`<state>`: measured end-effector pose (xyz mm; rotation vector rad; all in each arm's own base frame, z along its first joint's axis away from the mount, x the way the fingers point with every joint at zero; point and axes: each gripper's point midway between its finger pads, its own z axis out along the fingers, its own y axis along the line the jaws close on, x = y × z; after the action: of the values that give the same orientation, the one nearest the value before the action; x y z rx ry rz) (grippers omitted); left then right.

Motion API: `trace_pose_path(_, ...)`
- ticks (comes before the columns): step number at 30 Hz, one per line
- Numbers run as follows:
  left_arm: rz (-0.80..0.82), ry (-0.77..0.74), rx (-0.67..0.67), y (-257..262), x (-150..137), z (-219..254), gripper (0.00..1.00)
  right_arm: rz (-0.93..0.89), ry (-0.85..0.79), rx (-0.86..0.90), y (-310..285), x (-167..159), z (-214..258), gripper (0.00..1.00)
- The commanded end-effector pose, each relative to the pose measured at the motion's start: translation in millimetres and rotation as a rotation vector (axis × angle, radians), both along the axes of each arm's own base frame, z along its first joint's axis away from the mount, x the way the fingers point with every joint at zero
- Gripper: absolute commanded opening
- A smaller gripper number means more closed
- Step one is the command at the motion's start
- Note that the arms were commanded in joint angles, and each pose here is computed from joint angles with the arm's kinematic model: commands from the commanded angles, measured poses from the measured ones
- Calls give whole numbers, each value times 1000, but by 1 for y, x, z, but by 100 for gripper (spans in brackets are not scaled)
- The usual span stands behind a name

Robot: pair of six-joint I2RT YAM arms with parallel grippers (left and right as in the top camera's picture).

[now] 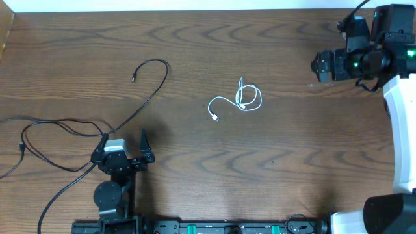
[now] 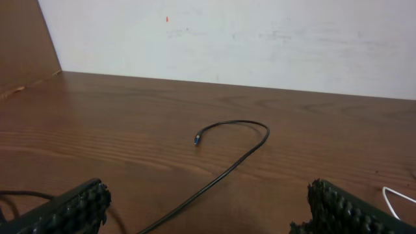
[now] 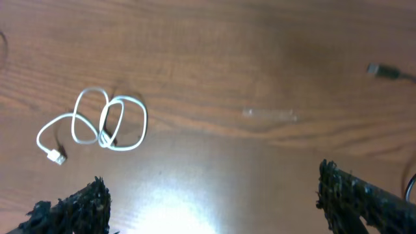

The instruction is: Untangle cables

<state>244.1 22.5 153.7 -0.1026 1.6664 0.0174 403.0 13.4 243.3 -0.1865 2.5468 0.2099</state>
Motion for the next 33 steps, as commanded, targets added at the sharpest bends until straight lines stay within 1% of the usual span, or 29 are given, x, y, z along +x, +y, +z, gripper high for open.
trace_pose_path(1, 0, 50, -1, 0, -1, -16, 98, 9, -98, 2, 10, -2, 11, 99)
trace_pose_path(5, 0, 50, -1, 0, -1, -15, 98, 9, -249, 30, 24, -5, 11, 99)
trace_pose_path(12, 0, 50, -1, 0, -1, -16, 98, -7, -488, 64, 28, -24, -5, 99)
trace_pose_path(17, 0, 50, -2, 0, -1, -16, 98, -50, -638, 129, 28, -46, -23, 99)
trace_pose_path(21, 0, 50, -1, 0, -1, -16, 98, -49, -749, 141, 28, -65, -40, 99)
trace_pose_path(29, 0, 50, -1, 0, -1, -16, 98, -72, -880, 127, 21, -114, -77, 99)
trace_pose_path(31, 0, 50, -1, 0, -1, -15, 98, -88, -899, 118, 18, -123, -86, 99)
trace_pose_path(33, 0, 50, -1, 0, -1, -16, 98, -106, -865, 106, 14, -126, -93, 99)
